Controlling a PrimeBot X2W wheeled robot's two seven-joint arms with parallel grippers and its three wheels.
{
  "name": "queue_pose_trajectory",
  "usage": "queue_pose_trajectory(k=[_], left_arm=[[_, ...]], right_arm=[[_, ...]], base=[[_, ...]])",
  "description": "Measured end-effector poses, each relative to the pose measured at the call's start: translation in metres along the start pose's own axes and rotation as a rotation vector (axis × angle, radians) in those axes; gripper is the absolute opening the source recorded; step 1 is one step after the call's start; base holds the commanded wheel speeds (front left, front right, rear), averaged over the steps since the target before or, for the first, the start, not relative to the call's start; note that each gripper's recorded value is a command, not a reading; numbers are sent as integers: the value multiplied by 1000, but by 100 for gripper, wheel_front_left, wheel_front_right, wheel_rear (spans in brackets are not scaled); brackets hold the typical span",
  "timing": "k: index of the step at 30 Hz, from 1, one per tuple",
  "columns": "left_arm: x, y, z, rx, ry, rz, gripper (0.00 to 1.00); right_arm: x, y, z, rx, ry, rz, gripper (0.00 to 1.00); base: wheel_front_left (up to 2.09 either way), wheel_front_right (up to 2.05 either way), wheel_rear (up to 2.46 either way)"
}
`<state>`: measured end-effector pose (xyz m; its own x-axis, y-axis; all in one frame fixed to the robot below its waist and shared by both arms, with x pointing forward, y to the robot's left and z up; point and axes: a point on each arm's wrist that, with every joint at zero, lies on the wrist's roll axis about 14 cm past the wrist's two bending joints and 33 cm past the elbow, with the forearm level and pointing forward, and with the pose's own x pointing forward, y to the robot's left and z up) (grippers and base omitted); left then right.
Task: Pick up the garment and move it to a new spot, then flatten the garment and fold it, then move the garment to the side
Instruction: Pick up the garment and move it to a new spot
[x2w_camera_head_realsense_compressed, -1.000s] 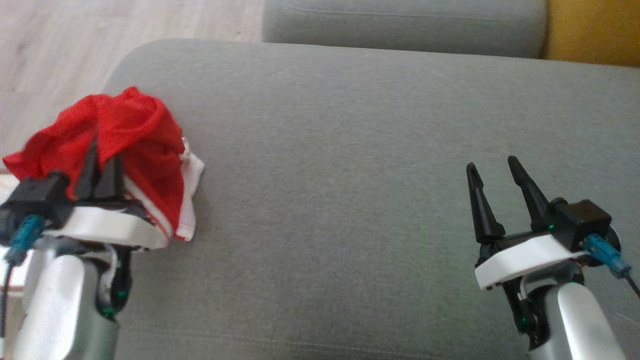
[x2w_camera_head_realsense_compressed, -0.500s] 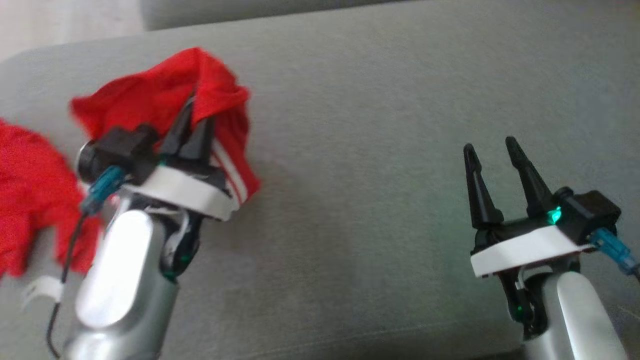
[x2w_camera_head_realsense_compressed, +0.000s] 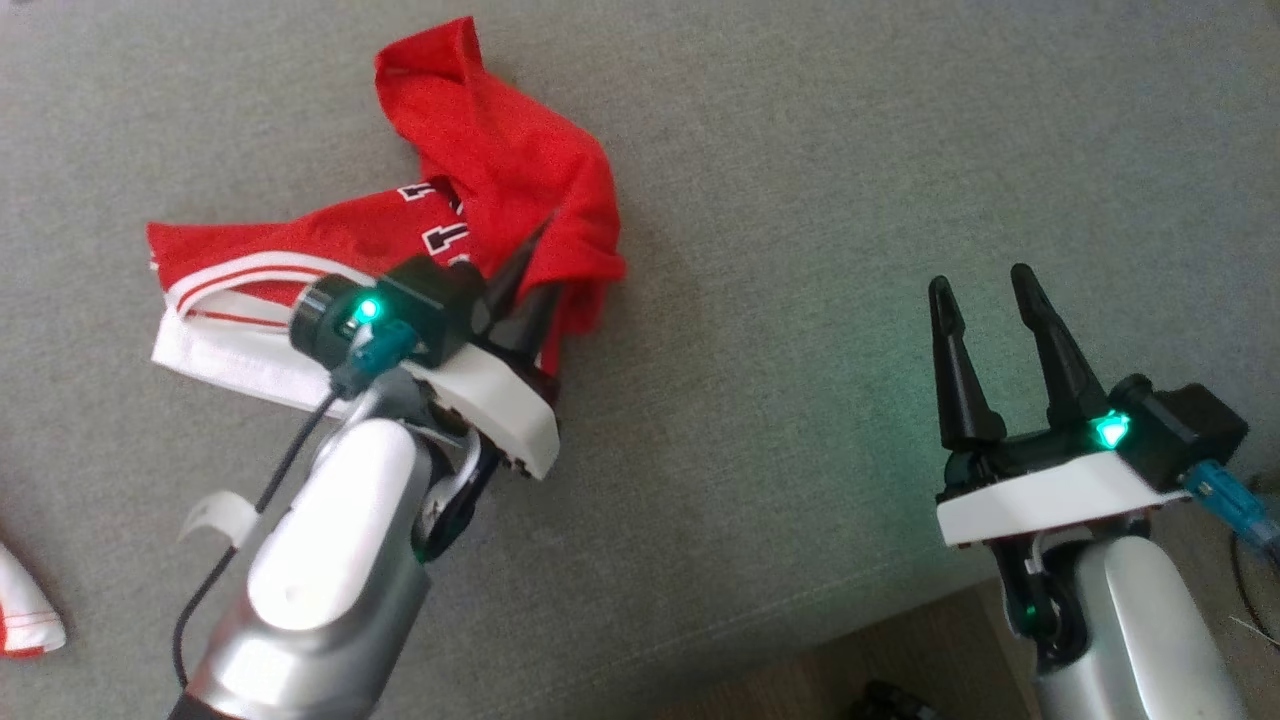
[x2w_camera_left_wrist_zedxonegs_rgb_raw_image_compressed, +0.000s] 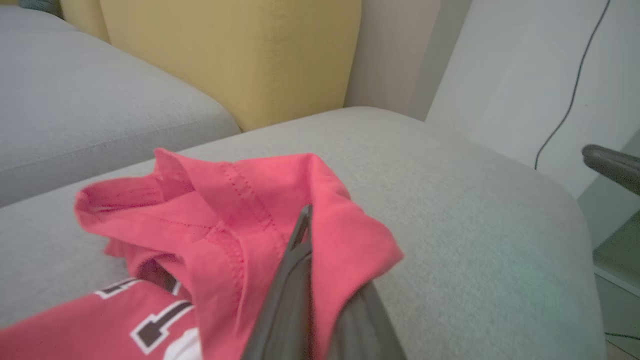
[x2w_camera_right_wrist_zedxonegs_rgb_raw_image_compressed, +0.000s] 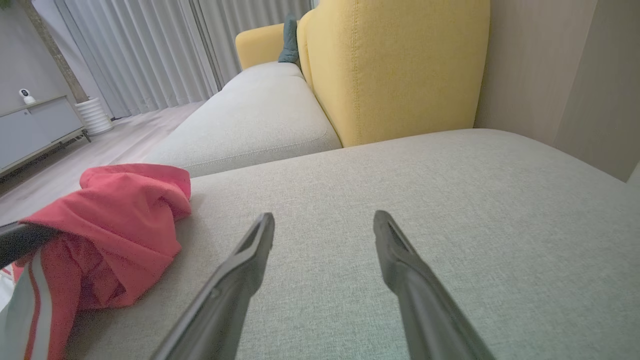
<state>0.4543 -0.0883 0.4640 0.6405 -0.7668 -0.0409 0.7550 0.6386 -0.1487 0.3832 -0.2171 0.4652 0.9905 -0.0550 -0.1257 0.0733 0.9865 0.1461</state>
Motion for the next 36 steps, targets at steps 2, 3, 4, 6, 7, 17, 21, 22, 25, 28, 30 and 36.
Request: queue_pose_trajectory(k=[2, 3, 4, 6, 7, 17, 21, 22, 25, 28, 30, 36], left_arm=[[-1, -2, -6, -5, 14, -8, 15], [-3, -1, -10, -9, 23, -3, 100], [-6, 1, -13, -14, 31, 6, 100], [-16, 5, -20, -33, 46, 39, 100], [-21, 8, -22, -40, 46, 56, 100], [-79, 53, -1, -3, -48, 296, 100], [-115, 80, 13, 0, -89, 448, 100], [-124, 87, 16, 1, -97, 487, 100], [-153, 105, 25, -1, -125, 598, 100], [-181, 118, 36, 15, -158, 688, 100], [-198, 122, 40, 25, -166, 732, 100], [-228, 116, 34, 51, -144, 780, 100]], right_arm=[[1, 0, -2, 0, 4, 1, 100], [3, 2, -2, 0, 6, 6, 100], [6, 4, -1, -1, 2, 13, 100], [11, 10, 1, -1, -7, 33, 100], [12, 13, 2, -1, -10, 42, 100], [29, 52, 10, -31, -20, 162, 100], [31, 69, 17, -38, -33, 210, 100], [31, 73, 19, -40, -39, 221, 100], [31, 83, 24, -45, -47, 247, 100], [31, 91, 28, -57, -52, 268, 100], [29, 94, 30, -60, -55, 277, 100], [19, 98, 27, -69, -37, 289, 100]], base=[[0, 0, 0], [0, 0, 0], [0, 0, 0], [0, 0, 0], [0, 0, 0], [0, 0, 0], [0, 0, 0], [0, 0, 0], [0, 0, 0], [0, 0, 0], [0, 0, 0], [0, 0, 0]])
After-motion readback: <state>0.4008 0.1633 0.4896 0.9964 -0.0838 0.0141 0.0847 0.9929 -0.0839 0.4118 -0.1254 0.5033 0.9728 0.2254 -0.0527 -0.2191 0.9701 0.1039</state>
